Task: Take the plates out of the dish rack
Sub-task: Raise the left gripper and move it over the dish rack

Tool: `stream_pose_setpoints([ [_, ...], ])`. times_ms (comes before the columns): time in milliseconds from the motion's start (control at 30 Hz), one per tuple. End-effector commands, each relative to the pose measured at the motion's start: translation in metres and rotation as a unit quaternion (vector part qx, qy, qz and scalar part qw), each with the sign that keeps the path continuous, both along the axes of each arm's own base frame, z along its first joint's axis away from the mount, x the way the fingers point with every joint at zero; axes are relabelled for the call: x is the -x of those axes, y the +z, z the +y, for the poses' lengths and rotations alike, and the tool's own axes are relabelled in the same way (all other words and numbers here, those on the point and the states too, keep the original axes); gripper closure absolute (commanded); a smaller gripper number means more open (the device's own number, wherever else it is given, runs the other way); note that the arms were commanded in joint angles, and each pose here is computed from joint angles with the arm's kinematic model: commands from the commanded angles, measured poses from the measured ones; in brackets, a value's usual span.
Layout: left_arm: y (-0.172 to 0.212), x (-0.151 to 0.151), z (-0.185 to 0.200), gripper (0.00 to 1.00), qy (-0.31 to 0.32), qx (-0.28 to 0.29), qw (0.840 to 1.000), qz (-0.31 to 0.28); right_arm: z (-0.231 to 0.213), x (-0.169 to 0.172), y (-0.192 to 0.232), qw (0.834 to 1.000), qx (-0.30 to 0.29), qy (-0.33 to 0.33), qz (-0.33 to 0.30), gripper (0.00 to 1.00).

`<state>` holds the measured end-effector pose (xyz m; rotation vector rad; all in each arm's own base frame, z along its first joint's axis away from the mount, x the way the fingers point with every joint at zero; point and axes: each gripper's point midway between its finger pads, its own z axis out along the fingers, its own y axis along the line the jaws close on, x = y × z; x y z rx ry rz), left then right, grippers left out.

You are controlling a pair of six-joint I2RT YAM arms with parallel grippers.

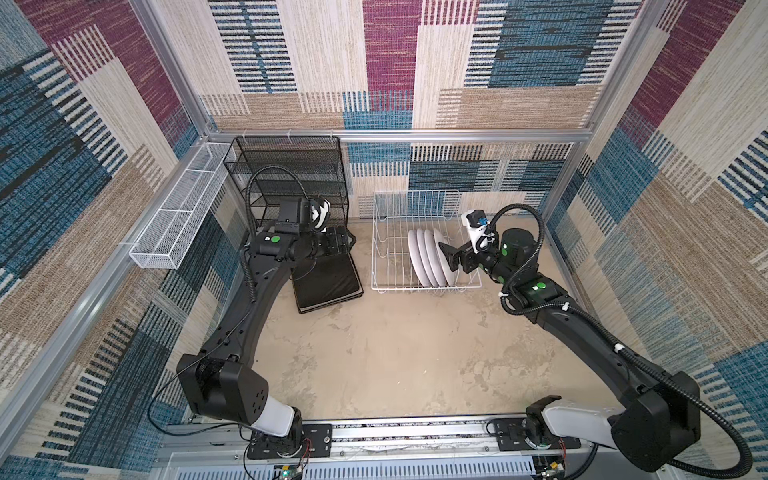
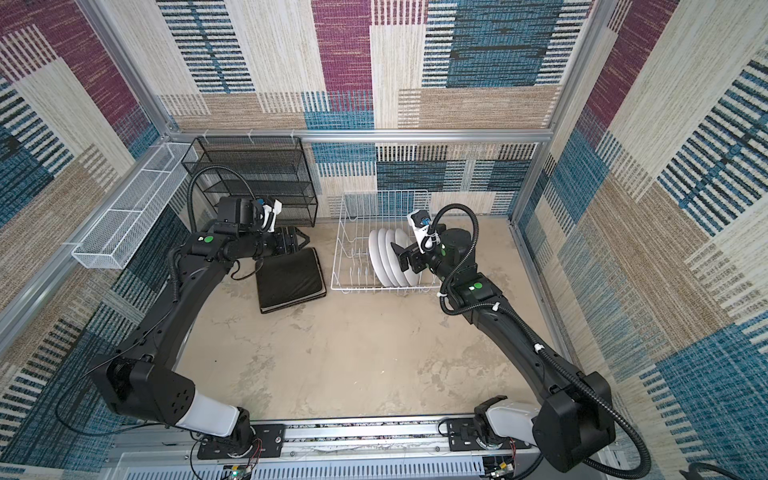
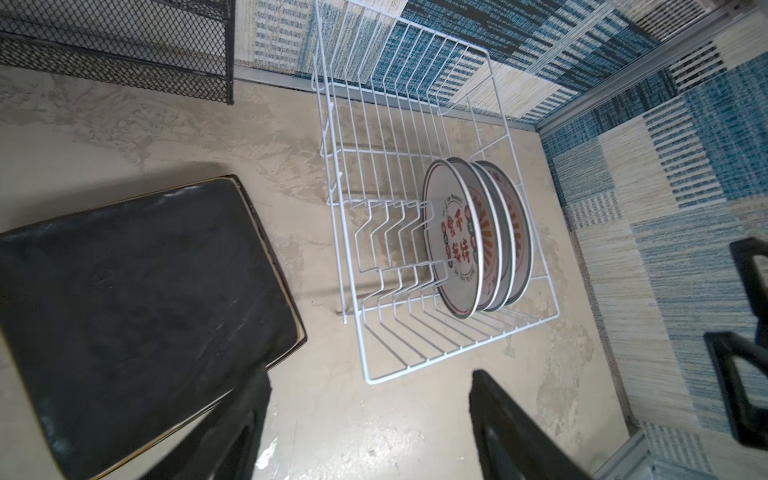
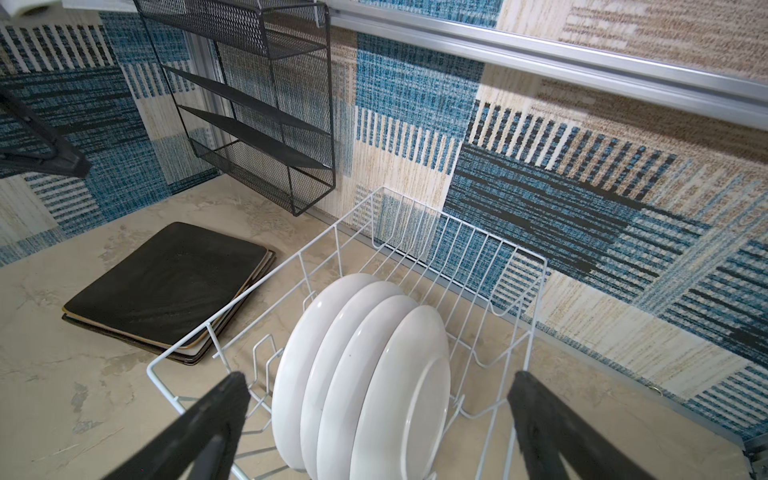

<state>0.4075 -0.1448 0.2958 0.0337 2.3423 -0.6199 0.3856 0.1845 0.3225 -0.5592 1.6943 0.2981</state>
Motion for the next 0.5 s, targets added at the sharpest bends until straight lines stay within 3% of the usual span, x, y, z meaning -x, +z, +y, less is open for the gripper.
stream_pose_setpoints([
  [0, -0.006, -0.006, -0.012, 0.07, 0.031, -0.006, 0.999, 0.016, -0.007, -0.004, 0.006, 0.999, -0.019, -0.026, 0.014, 0.0],
  [200, -0.022, -0.021, -0.065, 0.07, 0.016, 0.041, 0.999, 0.021, -0.012, -0.001, -0.002, 0.999, -0.012, -0.03, 0.042, 0.0],
  [467, -0.061, -0.028, -0.137, 0.12, -0.044, 0.064, 0.994, 0.073, -0.013, -0.004, -0.012, 0.995, -0.037, -0.029, 0.093, 0.0],
])
